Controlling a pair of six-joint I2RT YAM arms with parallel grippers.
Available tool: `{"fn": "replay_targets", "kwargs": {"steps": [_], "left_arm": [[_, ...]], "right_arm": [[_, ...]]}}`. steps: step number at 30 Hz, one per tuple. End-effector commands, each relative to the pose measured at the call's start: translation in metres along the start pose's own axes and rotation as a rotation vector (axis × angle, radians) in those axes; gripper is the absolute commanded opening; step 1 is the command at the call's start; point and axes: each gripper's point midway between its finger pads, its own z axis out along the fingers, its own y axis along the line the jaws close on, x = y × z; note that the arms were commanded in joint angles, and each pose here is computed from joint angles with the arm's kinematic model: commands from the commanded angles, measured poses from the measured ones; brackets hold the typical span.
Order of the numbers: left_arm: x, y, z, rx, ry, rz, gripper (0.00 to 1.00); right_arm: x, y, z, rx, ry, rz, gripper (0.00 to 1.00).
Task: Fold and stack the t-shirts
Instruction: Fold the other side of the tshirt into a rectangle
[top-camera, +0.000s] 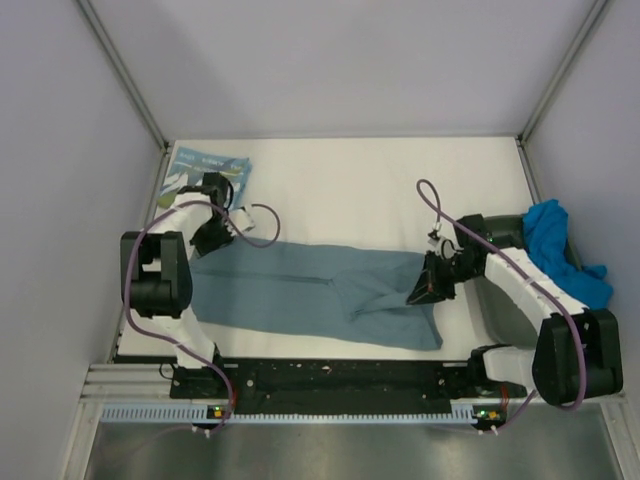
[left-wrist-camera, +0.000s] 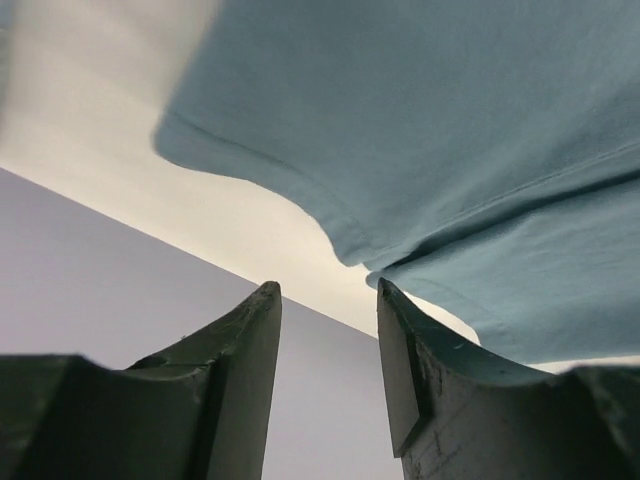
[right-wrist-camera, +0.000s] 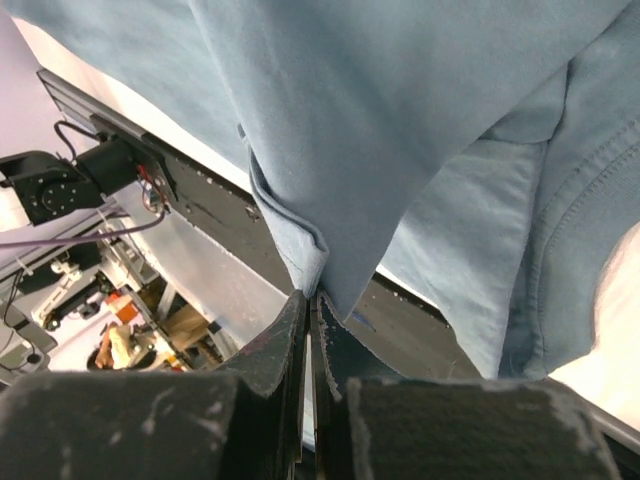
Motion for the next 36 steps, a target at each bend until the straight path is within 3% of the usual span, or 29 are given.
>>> {"fn": "replay_targets", "kwargs": {"steps": [1,3,6,10,14,20,25,31,34,36], "left_arm": [[-0.063,0.013,-0.065,-0.087,-0.256,0.008,0.48],[-0.106,-0.025,-0.101,-0.029,-0.416,0.109,0.48],[-0.158,-0.127,-0.142,0.182,-0.603,0.348,0.48],[-0.185,-0.253,-0.162,0.488,-0.68,0.554,0.52],[-0.197,-0.32,-0.159,0.516,-0.705,0.734,0.57],[-0.229,-0.356,-0.147,0.476,-0.752,0.805,0.57],[-0.251,-0.352,-0.13,0.366,-0.773,0.777,0.54],[-0.243,-0.359,-0.106,0.351,-0.71,0.83,0.48],[-0.244,-0.354,-0.099,0.304,-0.688,0.824,0.36],[-0.245,-0.351,-0.102,0.294,-0.682,0.819,0.22]], "right_arm": [[-0.009,-0.003,0.015,-0.018,-0.012,0.001,0.0],[-0.009,-0.012,0.019,0.017,-0.008,0.014,0.0],[-0.01,-0.025,0.025,0.069,0.002,0.039,0.0],[-0.013,-0.035,0.029,0.104,-0.006,0.048,0.0],[-0.013,-0.042,0.031,0.124,-0.003,0.059,0.0],[-0.014,-0.041,0.032,0.114,-0.014,0.053,0.0],[-0.012,-0.041,0.032,0.111,-0.011,0.053,0.0],[-0.012,-0.04,0.032,0.104,-0.006,0.047,0.0],[-0.012,-0.039,0.032,0.098,-0.005,0.043,0.0],[-0.013,-0.037,0.031,0.093,-0.01,0.044,0.0]]}}
